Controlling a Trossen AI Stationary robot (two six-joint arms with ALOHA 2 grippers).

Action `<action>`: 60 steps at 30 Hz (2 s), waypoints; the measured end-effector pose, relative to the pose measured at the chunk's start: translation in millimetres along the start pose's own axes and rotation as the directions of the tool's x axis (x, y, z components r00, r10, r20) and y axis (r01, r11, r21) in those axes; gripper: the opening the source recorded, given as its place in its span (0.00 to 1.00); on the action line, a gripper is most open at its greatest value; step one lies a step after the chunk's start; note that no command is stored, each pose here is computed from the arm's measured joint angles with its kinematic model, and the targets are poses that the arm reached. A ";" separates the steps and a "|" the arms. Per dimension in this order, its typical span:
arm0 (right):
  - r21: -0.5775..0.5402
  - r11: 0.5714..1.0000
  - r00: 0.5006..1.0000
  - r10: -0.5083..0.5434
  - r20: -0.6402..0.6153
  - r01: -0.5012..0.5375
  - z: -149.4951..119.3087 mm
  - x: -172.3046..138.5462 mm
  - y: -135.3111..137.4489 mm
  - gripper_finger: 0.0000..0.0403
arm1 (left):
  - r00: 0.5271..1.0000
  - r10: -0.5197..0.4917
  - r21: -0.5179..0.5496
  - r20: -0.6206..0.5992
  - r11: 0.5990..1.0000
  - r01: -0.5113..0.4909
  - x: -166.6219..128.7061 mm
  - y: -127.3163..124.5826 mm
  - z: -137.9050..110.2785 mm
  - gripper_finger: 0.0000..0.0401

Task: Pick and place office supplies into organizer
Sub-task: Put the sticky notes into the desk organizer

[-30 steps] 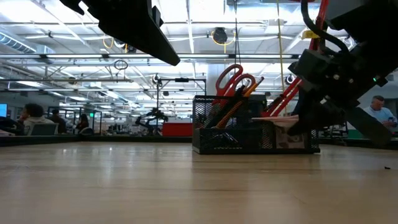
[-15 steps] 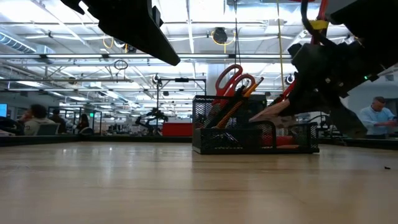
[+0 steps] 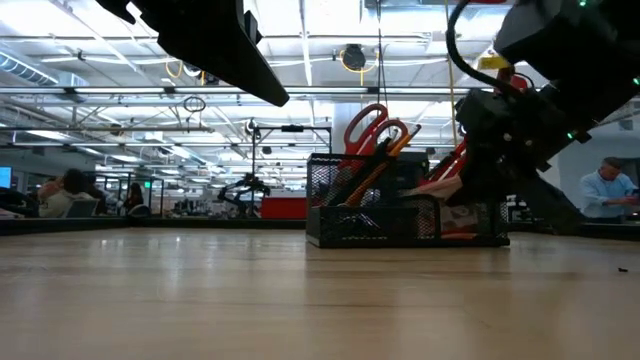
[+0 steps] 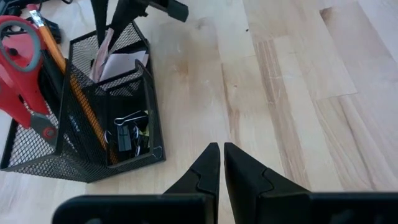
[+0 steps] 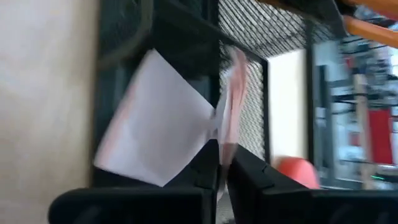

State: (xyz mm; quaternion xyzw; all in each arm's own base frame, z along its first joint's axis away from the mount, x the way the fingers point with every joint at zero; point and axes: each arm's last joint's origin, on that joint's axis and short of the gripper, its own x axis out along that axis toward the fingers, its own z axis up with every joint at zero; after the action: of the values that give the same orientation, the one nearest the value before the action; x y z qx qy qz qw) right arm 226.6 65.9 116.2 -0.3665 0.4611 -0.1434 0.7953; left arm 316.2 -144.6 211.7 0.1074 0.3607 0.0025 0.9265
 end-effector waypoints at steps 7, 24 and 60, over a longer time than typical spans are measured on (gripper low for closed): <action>0.065 0.983 0.982 0.165 0.087 -0.171 7.0 -0.2 2.6 0.15 | 1.000 -0.023 -0.001 -0.003 1.000 0.023 0.0 -0.7 -0.1 0.08; 0.099 0.980 0.982 0.164 0.091 -0.173 9.6 -1.0 2.1 0.42 | 1.000 -0.024 -0.002 -0.003 1.000 0.024 0.0 -0.7 -0.1 0.08; 0.073 0.970 0.972 0.228 0.053 -0.231 28.2 6.5 -26.0 0.37 | 1.000 -0.013 0.007 0.011 1.000 0.013 2.3 4.8 2.3 0.08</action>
State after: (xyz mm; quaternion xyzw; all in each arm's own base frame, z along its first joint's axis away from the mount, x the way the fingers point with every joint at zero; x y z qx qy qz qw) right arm 256.6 57.0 139.4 -0.2824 0.4765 -0.0603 0.8304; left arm 319.8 -140.1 212.7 0.1083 0.3563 -0.0053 0.9281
